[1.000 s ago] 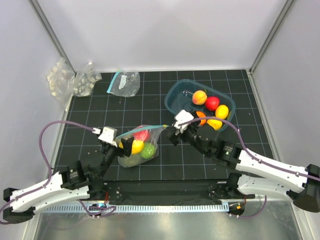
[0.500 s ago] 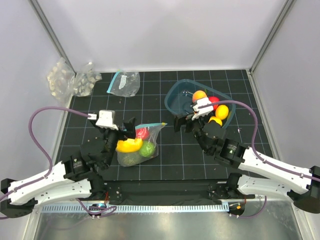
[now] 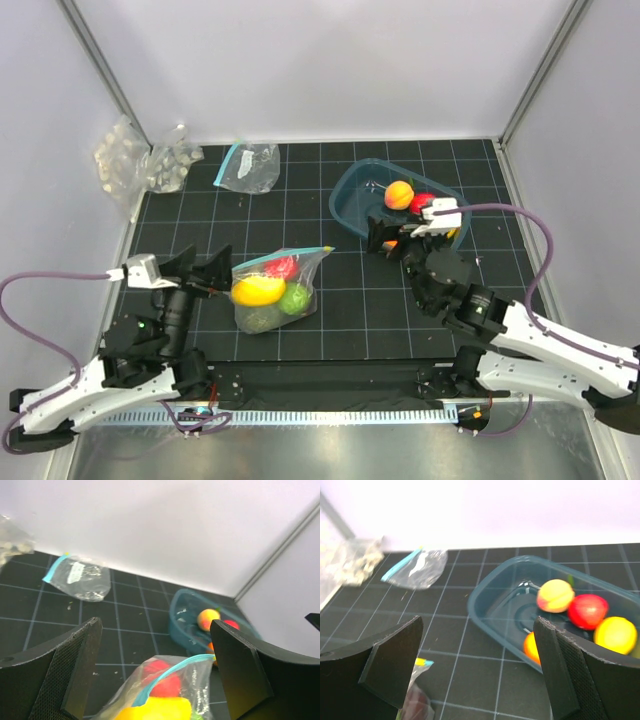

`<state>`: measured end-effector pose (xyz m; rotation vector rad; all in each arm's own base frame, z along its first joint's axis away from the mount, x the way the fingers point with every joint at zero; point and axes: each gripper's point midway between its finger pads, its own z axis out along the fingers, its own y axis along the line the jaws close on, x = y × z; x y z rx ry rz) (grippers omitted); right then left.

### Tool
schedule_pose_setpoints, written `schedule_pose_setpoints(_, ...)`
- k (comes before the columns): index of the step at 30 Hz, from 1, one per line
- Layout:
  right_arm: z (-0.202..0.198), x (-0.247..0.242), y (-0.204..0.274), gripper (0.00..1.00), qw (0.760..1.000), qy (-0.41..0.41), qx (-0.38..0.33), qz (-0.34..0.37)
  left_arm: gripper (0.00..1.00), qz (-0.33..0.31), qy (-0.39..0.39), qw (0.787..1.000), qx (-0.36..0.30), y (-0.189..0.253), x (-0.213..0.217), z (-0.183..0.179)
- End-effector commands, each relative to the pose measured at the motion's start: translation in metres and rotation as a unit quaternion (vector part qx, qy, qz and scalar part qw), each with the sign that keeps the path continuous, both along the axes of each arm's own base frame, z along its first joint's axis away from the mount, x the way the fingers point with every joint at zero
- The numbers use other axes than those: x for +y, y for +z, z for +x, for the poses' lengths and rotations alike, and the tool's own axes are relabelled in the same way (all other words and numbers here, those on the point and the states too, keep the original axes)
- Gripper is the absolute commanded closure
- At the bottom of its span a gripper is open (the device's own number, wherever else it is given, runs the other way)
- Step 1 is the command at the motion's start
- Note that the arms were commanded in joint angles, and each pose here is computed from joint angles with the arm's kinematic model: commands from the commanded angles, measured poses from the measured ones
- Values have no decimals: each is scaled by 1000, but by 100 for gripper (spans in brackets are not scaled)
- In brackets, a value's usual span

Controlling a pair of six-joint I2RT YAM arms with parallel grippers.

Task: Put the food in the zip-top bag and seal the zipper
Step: Reset both arms

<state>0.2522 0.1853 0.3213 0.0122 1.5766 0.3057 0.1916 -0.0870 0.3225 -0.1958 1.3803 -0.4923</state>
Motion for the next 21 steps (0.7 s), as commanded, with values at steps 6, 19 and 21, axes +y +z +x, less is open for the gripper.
schedule_pose_setpoints(6, -11, -49, 18, 0, 994, -65, -47, 73, 8, -76, -57, 994, -47, 11, 4, -16)
schedule_pose_setpoints(19, -17, -39, 21, 0, 995, -15, -63, 69, 9, -63, -53, 996, -47, 8, -1, -13)
schedule_pose_setpoints(21, -16, -38, 19, 1, 996, -14, -63, 63, 9, -62, -52, 996, -46, 9, -1, -13)
